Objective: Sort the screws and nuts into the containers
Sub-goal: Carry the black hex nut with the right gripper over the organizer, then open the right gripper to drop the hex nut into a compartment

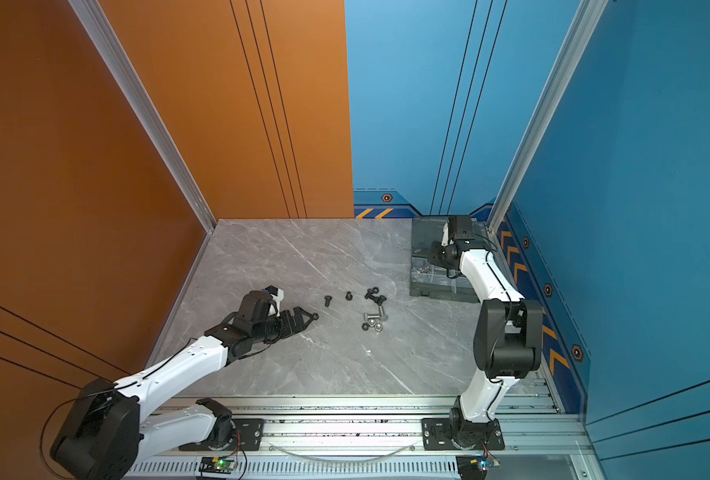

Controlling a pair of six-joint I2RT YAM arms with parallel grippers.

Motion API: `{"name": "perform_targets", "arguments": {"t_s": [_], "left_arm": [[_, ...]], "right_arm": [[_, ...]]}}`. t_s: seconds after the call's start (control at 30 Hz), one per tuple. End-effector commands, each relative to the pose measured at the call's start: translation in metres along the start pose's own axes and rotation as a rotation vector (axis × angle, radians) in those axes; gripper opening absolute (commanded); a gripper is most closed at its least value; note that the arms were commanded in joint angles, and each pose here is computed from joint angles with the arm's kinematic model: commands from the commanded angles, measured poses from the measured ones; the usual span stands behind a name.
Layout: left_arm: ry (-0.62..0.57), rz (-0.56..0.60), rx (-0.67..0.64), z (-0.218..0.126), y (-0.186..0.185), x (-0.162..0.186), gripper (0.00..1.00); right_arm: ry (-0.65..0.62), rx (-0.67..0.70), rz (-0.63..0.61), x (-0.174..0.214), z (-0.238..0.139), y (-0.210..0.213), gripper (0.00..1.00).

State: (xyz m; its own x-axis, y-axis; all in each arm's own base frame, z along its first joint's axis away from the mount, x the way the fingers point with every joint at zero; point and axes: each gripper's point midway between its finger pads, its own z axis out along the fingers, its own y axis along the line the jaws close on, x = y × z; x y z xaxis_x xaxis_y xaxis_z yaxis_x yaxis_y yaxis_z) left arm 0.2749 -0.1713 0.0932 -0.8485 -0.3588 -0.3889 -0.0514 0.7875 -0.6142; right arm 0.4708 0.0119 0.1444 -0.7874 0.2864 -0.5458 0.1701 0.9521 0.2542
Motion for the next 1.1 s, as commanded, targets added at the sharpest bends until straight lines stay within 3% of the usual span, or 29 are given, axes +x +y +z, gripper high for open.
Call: {"name": "perform_targets", "arguments": {"t_s": [0.0,0.43,0.67,0.77,0.83,1.07], "left_arm": [[0.008,-0.011,-0.005,-0.003,0.002,0.002,0.98],[0.018,-0.008,-0.007,-0.001,-0.001,0.001,0.98],[0.02,-0.006,-0.008,0.0,-0.001,0.001,0.98],[0.02,-0.005,-0.008,0.0,-0.001,0.001,0.98],[0.021,-0.006,-0.009,0.0,-0.001,0.002,0.98],[0.021,-0.005,-0.012,-0.001,-0.002,0.002,0.98]], "right_arm": [[0.0,0.061,0.036,-0.006,0.013,-0.015,0.0],[0.068,0.119,0.04,0.008,0.039,-0.041,0.0],[0.088,0.13,0.041,0.009,0.043,-0.045,0.2],[0.087,0.128,0.036,0.007,0.041,-0.045,0.23],[0.089,0.122,0.037,0.005,0.039,-0.046,0.33],[0.103,0.044,0.03,-0.005,0.023,-0.035,0.44]]}}
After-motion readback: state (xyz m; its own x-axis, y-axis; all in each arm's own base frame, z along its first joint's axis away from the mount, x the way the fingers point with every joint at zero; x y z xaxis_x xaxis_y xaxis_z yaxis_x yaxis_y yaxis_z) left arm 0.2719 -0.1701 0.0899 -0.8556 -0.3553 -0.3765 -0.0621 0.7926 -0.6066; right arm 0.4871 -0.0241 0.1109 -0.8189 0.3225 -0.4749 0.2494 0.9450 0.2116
